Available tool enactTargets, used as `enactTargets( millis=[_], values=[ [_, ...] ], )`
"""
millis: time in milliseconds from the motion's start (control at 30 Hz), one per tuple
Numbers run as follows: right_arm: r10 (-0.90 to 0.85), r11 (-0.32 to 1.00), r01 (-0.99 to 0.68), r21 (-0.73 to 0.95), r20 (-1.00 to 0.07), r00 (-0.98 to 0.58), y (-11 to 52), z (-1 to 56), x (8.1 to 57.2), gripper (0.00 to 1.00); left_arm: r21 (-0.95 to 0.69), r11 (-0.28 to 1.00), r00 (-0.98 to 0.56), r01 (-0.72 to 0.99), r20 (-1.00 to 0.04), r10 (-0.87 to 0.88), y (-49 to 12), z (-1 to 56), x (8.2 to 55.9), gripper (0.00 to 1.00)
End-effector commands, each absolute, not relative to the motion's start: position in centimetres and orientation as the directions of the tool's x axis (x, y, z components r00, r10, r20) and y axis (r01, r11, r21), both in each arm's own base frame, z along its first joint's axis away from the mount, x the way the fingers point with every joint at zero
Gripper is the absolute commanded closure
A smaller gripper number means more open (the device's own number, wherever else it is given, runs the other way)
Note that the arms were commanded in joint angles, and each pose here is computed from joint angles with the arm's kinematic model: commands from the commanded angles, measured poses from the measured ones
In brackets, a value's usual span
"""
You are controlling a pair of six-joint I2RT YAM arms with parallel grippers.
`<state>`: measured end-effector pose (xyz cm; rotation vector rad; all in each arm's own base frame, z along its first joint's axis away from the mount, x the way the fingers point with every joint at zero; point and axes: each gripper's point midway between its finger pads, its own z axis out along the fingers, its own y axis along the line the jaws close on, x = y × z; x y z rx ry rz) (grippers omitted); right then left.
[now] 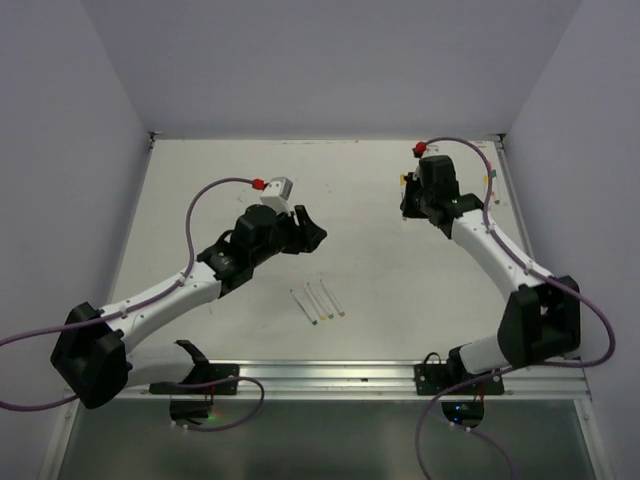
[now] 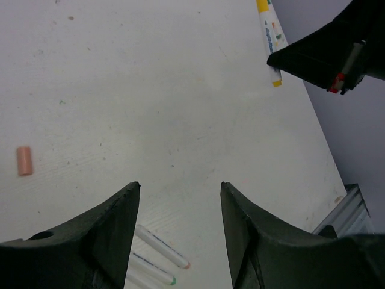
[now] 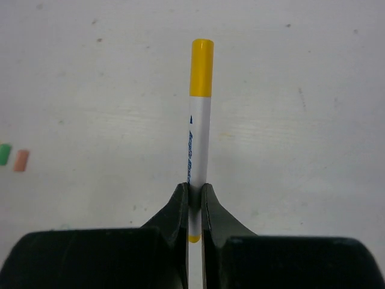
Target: Open the pen caps
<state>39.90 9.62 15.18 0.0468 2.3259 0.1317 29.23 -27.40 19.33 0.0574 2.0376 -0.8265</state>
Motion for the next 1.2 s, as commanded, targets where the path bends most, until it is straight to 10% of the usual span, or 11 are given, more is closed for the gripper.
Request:
enactTargets(
  millis=[0,500,1167],
  values=[
    [0.083,0.951,-0.167,0.261,-0.733,-0.675,14.0,16.6,35.5,1.00,-0.582,0.727,-0.651,0.364,-0.718,-0.249,-27.1,21.5,27.9,0.41],
    [0.008,0.758,-0.473,0.449,-0.731,-0.682,25.3,19.9,23.2,1.00,-0.844,0.373,-0.812,0.386,-0.503,-0.296,-30.8,22.9,24.9,0.41],
    [-0.053,0.725,-0.539,0.428,-0.746,-0.664,28.2,20.2,20.3,1.00,-0.847,0.394,-0.812,0.357,-0.490,-0.318,-30.6,21.9,25.3,0.46]
  ],
)
